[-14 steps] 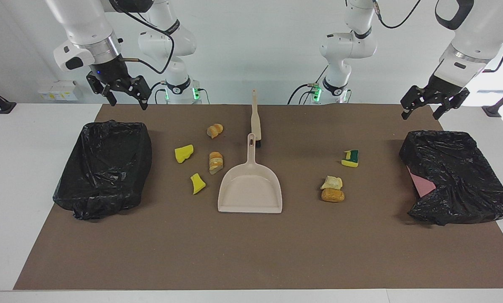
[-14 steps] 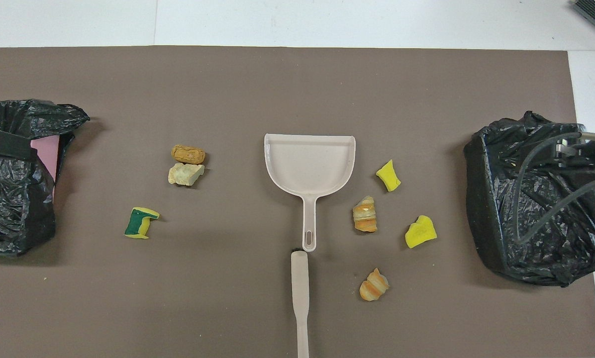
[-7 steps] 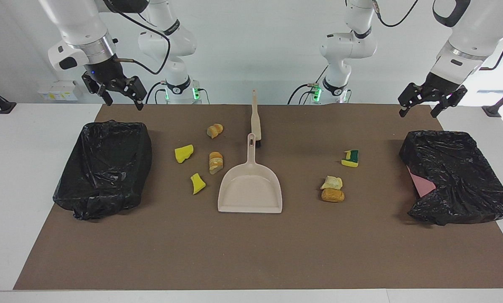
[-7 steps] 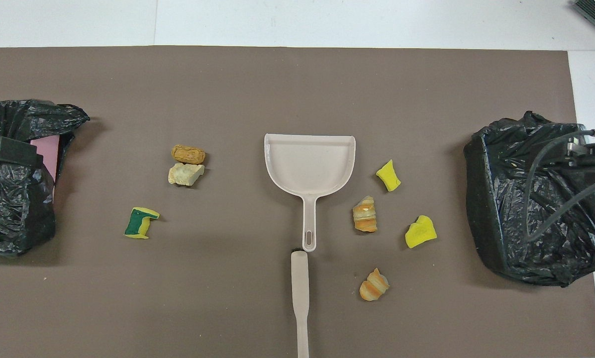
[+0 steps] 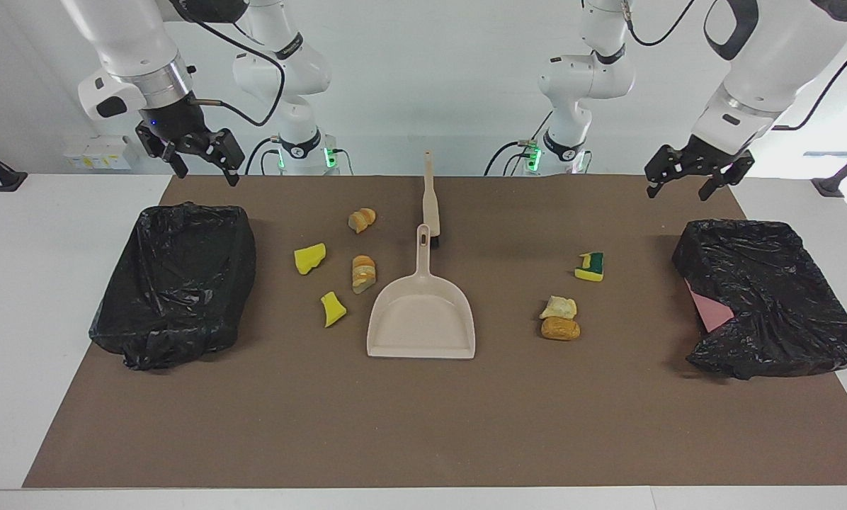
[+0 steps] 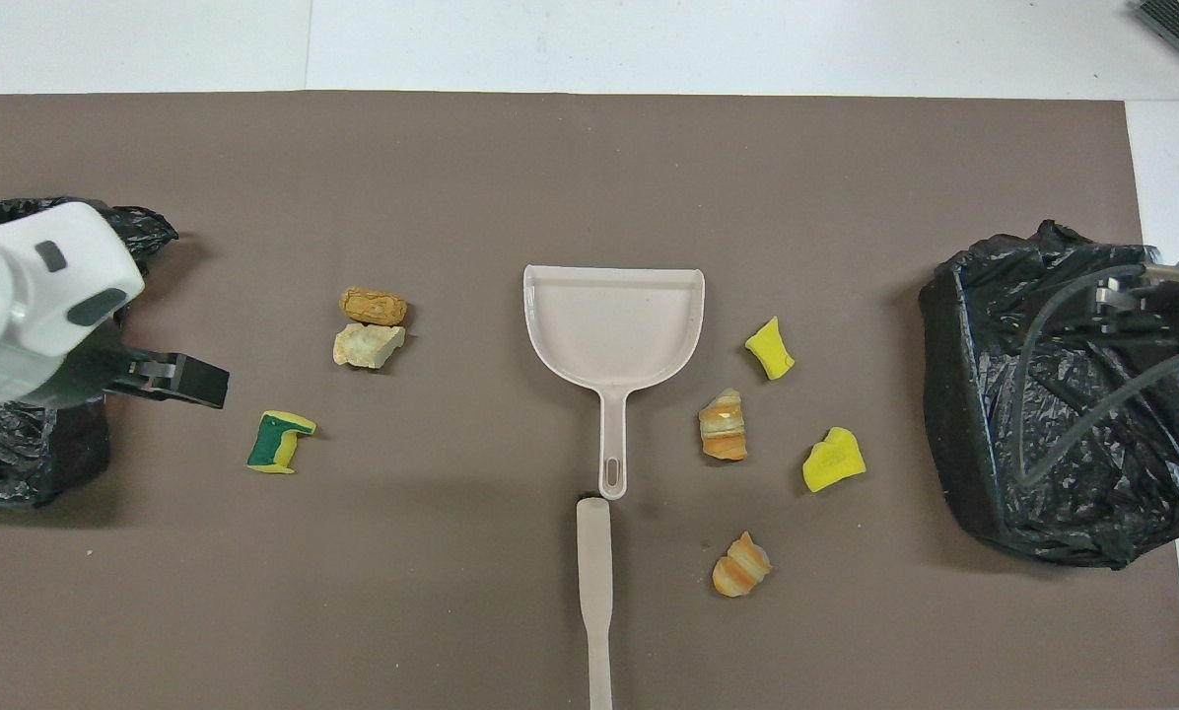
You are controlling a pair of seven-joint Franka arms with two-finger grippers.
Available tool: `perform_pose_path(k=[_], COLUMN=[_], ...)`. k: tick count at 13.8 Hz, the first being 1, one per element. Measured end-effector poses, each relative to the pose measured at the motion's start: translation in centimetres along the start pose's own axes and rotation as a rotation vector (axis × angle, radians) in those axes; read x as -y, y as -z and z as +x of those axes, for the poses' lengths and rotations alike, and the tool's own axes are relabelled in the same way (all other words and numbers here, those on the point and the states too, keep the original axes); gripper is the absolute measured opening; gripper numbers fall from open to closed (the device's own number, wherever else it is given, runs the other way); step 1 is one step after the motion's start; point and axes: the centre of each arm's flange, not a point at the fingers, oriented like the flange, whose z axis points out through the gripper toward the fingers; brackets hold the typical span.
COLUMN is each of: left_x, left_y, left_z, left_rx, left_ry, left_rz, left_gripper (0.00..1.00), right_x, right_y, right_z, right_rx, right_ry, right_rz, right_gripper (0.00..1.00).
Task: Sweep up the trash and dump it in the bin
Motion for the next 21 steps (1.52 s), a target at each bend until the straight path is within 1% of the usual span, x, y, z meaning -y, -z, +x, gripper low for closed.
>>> perform_pose_path(k=[2, 6, 9, 12, 14, 16, 19, 20, 21], left_x=[-4.3, -13.5, -20.2, -26.2, -28.9, -31.3, -35.4, -36.4, -37.1], left_y=[-2.1, -6.2, -10.4, -15.3, -18.4, -20.5, -23.0, -23.8, -24.6], left_z=[-1.3, -4.9, -7.8, -11.8, -14.6, -17.2, -20.8, -21.7, -22.2], left_rx=[-0.004, 0.010, -0.023, -0.061, -0.083, -0.096, -0.116, -0.117, -0.118], left_ry=[-0.013, -0.047, -0.047, -0.049, -0.047, -0.051, -0.050, -0.051, -0.051], left_rz=[0.006, 0.015, 0.010, -0.003, -0.017, -0.028, -0.056, -0.059, -0.062], left_gripper=[1.00, 1.00, 1.00, 1.00, 1.00, 1.00, 1.00, 1.00, 1.00], right_x=[3.0, 9.0, 13.0, 17.4, 21.2, 24.2, 25.7, 26.1, 27.0], right_y=[-1.1, -4.2, -6.8, -9.9, -12.4, -15.1, -20.3, -22.2, -23.7], right_z=[-0.4, -1.5, -1.9, -2.7, -4.0, -4.8, -3.1, -2.6, -2.7], right_rx=[-0.006, -0.012, -0.005, 0.018, 0.033, 0.016, -0.025, -0.025, -0.017], right_ry=[0.029, 0.061, 0.078, 0.108, 0.119, 0.129, 0.127, 0.127, 0.138], right_rz=[0.002, 0.005, 0.003, -0.006, -0.015, -0.005, 0.025, 0.026, 0.024], right_gripper=[1.00, 1.00, 1.00, 1.00, 1.00, 1.00, 1.00, 1.00, 1.00])
